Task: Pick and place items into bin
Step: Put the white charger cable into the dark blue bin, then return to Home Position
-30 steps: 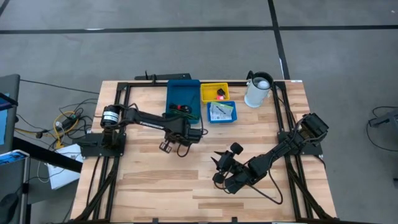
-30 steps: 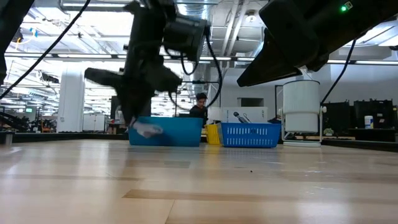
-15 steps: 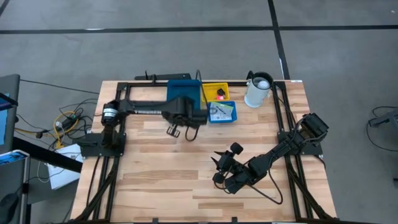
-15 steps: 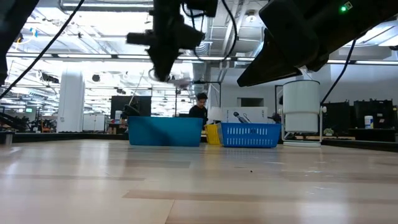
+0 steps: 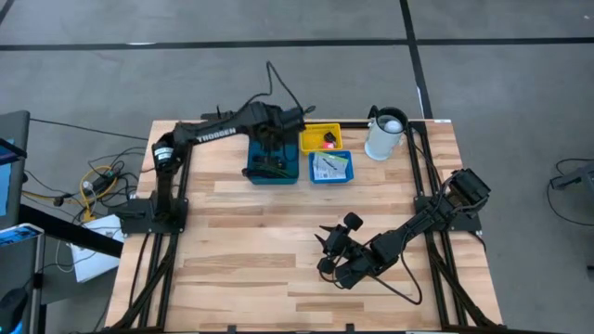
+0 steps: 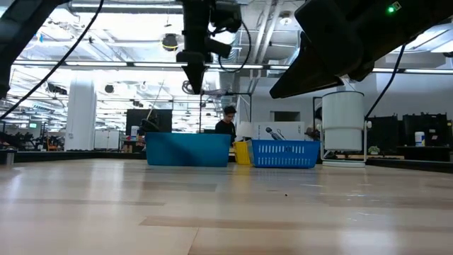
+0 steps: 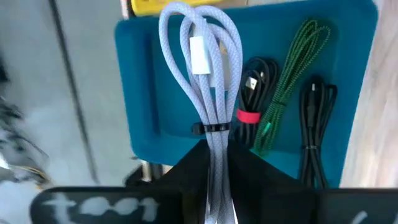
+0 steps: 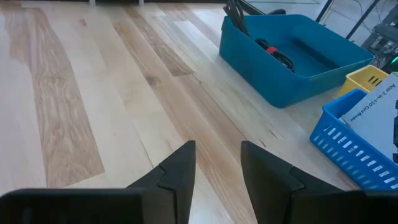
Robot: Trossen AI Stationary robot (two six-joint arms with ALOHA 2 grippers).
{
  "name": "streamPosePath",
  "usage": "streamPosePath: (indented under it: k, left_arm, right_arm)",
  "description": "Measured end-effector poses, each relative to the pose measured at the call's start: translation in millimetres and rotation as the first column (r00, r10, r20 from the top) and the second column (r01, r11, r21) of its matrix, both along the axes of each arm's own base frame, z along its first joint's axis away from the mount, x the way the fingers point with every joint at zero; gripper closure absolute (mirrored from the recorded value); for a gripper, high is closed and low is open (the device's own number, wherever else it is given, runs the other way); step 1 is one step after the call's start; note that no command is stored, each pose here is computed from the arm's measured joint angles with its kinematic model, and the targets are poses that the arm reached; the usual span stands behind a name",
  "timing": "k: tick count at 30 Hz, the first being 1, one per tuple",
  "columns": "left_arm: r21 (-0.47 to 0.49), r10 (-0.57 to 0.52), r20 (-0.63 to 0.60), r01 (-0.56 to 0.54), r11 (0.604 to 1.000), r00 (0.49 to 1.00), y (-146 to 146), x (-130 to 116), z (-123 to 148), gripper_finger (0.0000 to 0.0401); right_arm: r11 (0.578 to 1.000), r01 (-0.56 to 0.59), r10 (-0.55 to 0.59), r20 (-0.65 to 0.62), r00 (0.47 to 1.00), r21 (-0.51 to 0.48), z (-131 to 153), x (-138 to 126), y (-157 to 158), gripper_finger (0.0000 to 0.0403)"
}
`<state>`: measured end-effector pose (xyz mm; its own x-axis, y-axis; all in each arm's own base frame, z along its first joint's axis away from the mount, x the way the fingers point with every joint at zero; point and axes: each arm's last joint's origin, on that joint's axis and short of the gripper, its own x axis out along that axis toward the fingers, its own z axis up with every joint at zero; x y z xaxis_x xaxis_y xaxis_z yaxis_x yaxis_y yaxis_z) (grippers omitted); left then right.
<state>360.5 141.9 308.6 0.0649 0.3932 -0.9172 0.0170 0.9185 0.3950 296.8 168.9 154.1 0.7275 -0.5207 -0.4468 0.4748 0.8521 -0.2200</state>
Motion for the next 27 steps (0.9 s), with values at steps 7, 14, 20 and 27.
streamPosePath:
  k: [7,14,20,27]
  left_arm:
    - [-0.048,0.092,0.017,-0.091,0.995,0.996,21.8,-9.9,-1.3,0.0351]
    - [-0.064,0.093,0.049,-0.089,0.994,0.994,25.3,-8.9,-0.9,0.0327]
    - [-0.082,0.113,0.073,-0.107,0.991,0.991,24.8,-7.7,-0.8,0.0302]
    - [-0.245,0.163,0.244,-0.102,0.964,0.956,26.8,-15.0,18.7,0.0301]
  right_arm:
    - [1.000,0.000,0.000,-0.005,1.000,-0.003,-0.3,-0.3,-0.2,0.0281]
    - [1.000,0.000,0.000,-0.005,1.000,-0.004,-0.3,-0.3,-0.2,0.0281]
    - [1.000,0.000,0.000,-0.005,1.000,-0.004,-0.3,-0.4,-0.3,0.0281]
    - [1.000,0.000,0.000,-0.015,1.000,-0.011,-0.8,-1.0,-0.7,0.0281]
